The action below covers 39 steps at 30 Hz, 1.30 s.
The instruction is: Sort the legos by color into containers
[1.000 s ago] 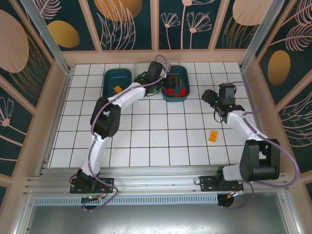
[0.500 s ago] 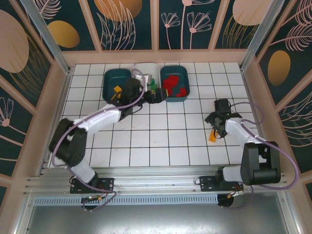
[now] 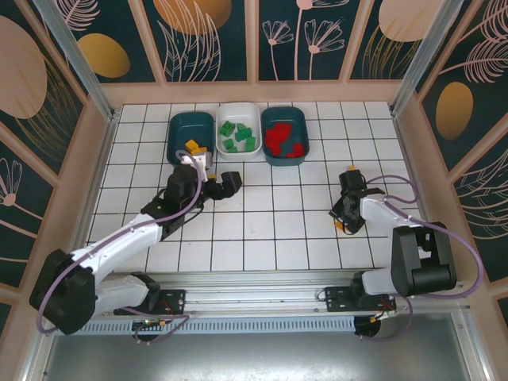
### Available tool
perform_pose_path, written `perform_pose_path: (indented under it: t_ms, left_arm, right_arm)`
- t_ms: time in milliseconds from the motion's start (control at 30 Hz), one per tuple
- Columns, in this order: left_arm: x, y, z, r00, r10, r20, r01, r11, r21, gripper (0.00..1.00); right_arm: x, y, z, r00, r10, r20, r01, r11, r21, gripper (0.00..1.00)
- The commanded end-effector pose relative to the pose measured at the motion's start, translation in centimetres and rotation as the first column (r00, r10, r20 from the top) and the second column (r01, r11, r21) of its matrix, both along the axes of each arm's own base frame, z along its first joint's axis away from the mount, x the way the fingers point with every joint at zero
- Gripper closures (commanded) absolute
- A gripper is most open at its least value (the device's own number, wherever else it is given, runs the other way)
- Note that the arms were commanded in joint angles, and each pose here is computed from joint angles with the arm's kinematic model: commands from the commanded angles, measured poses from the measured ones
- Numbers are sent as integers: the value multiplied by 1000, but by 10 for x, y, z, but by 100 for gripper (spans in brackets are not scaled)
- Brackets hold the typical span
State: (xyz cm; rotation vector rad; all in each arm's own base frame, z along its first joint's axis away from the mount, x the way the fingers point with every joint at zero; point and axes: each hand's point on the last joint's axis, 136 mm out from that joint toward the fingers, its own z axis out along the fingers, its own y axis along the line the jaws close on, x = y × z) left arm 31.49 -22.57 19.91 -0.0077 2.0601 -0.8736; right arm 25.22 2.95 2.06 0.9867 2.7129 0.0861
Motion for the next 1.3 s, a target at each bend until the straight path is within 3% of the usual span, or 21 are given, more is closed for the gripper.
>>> perform_pose_path:
  t_ms: [0, 100, 200, 267, 367, 533, 733, 833, 967, 1000, 1100, 1267]
  left_arm:
    - [-4, 13, -4, 999, 40, 11, -41, 998, 52, 1]
    - [-3, 28, -22, 994, 112, -14, -110, 989, 103, 1]
    - [-1, 59, -58, 961, 260, -91, -239, 952, 191, 2]
    - [-2, 76, -76, 937, 318, -142, -290, 938, 188, 2]
    - [-7, 103, -99, 895, 378, -237, -358, 926, 123, 2]
    - [-28, 115, -127, 854, 393, -342, -367, 920, 140, 1]
    - [-56, 117, -155, 821, 378, -428, -359, 925, 127, 1]
    - [-66, 119, -162, 812, 374, -447, -355, 926, 129, 2]
    - [-73, 120, -161, 818, 360, -449, -340, 932, 127, 2]
    - [-74, 120, -161, 821, 356, -445, -335, 933, 129, 1]
    - [-72, 118, -156, 828, 350, -438, -331, 936, 122, 1]
    - [-65, 111, -147, 844, 327, -426, -327, 942, 76, 1]
  right_arm:
    - [5, 12, 3, 999, 45, 20, -46, 999, 26, 64]
    - [18, 30, 17, 993, 93, 78, -96, 995, 34, 76]
    - [45, 65, 45, 965, 176, 193, -184, 983, 24, 82]
    - [68, 101, 70, 926, 246, 288, -256, 967, -2, 83]
    - [102, 183, 109, 815, 398, 421, -414, 908, -58, 83]
    - [154, 321, 149, 551, 621, 557, -667, 729, -153, 82]
    - [202, 416, 158, 375, 677, 633, -796, 586, -155, 81]
    - [218, 446, 153, 311, 690, 653, -831, 531, -165, 80]
    - [237, 471, 139, 281, 698, 659, -853, 496, -161, 76]
    - [239, 476, 135, 272, 697, 663, -859, 487, -159, 73]
    - [243, 481, 132, 279, 678, 680, -859, 493, -139, 50]
    - [242, 469, 161, 248, 682, 688, -843, 502, -193, 40]
